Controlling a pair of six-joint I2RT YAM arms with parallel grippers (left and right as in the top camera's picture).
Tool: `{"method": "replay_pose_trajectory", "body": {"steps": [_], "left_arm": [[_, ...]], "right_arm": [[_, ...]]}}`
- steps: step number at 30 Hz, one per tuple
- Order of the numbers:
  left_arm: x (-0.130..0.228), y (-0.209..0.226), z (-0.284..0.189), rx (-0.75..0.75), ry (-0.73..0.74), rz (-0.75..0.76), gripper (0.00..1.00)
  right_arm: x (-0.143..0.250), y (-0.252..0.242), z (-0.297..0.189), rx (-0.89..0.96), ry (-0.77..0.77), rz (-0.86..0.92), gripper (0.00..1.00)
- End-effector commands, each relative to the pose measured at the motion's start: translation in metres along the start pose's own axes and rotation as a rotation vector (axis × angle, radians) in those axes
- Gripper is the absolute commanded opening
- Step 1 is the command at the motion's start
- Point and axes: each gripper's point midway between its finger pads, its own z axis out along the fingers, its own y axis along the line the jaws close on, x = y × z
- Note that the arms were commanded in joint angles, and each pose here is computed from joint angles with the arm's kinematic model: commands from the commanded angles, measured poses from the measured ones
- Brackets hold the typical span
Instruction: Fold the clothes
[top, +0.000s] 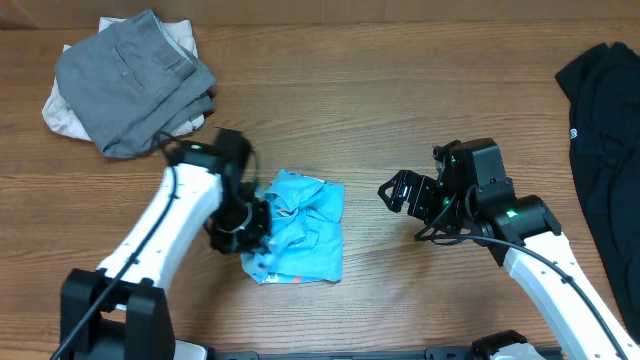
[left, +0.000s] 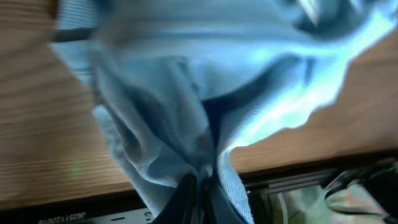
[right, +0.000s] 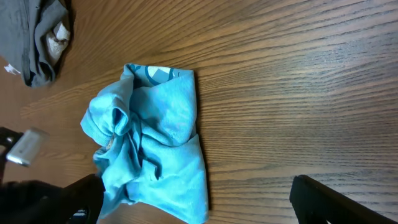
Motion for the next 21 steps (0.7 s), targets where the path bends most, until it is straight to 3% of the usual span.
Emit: {"method": "replay_pose_trajectory", "body": {"steps": [1,5,8,16,21], "left_arm": [[0.007,-0.017,-0.002,-0.009,-0.015,0.021,0.07],[0.017,-0.031,0.006,-0.038,-0.007,0.101,0.09],[0.019,-0.033,0.011,-0.099,-0.022,0.134,0.31],[0.023,-0.053,0.024,-0.101,-0.034,0.205,0.17],[0.015,-0.050,0.010,-0.125,-0.069,0.175,0.20]], "right_arm": [[-0.002,0.002,-0.001,-0.006,-0.007,-0.007,1.00],[-0.002,0.002,-0.001,-0.006,-0.007,-0.007,1.00],[-0.002,0.002,-0.001,-0.006,-0.007,-0.007,1.00],[-0.001,0.002,-0.001,-0.006,-0.006,-0.007,1.00],[-0.001,0.002,-0.001,-0.005,-0.006,-0.007,1.00]]}}
